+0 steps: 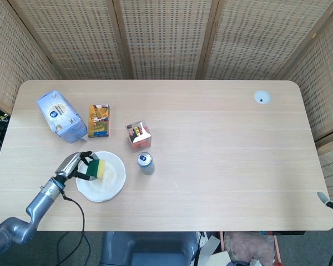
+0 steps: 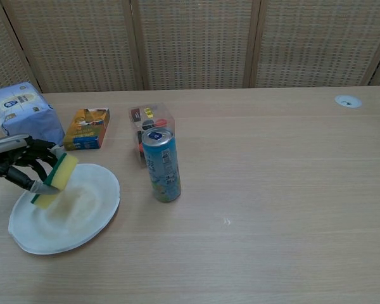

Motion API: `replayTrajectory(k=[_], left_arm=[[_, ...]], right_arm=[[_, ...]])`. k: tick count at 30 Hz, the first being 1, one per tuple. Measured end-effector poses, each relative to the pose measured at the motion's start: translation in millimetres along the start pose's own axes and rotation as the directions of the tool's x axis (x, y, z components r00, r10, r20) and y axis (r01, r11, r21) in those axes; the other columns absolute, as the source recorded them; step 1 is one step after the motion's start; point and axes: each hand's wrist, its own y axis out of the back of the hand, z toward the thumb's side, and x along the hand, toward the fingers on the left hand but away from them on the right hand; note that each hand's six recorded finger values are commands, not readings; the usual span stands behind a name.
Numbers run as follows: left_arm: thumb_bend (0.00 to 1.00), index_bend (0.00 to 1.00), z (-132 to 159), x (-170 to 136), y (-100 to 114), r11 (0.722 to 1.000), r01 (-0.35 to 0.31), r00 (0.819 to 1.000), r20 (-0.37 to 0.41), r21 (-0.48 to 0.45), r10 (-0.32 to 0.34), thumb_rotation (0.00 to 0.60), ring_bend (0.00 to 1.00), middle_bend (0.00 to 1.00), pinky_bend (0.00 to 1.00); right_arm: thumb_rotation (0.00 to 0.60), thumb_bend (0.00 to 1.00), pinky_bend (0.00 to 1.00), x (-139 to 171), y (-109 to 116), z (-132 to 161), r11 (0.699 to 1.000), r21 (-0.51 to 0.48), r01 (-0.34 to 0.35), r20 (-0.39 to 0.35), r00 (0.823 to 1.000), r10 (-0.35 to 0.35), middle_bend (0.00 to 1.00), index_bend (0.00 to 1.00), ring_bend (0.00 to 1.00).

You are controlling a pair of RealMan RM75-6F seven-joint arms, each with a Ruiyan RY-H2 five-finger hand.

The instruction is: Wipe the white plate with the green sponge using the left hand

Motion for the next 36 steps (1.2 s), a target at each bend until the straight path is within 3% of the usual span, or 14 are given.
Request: replayTrajectory(k=[13, 22, 26, 36], left_arm=[[0.04, 0.47, -18.2, -1.7, -13.3, 1.000, 0.016, 0.999, -0.048, -0.001, -0.016, 0.600, 0.31, 0.44, 0.40], [0.04, 0.47, -2.9, -11.5, 5.8, 1.000, -0.028, 0.999, 0.027, -0.009, 0.028, 0.600, 0.31, 0.44, 0.40], [0.04, 0.47, -4.2, -18.9, 10.9, 1.000, -0.024, 1.000, 0.019, 0.002, 0.024, 0.600, 0.31, 0.44, 0.40], [0.04, 0.47, -17.5, -14.2, -9.8, 1.000, 0.018, 0.999, -0.040, 0.013, -0.018, 0.600, 0.31, 0.44, 0.40]], right_arm=[[0.600, 0.00, 0.00, -0.2, -0.2, -1.6, 1.000, 0.000, -0.005, 0.010, 1.000, 0.005, 0.00, 0.00, 0.00], [0.600, 0.00, 0.00, 1.6, 0.5, 0.2, 1.000, -0.002, -0.001, -0.004, 1.000, 0.001, 0.00, 0.00, 0.00], [0.600, 0.00, 0.00, 2.0, 0.0, 1.4, 1.000, -0.002, -0.003, -0.011, 1.000, 0.003, 0.00, 0.00, 0.00], [0.600, 0.00, 0.00, 1.8, 0.6, 1.3, 1.000, -0.006, -0.003, -0.013, 1.000, 0.003, 0.00, 0.00, 0.00]])
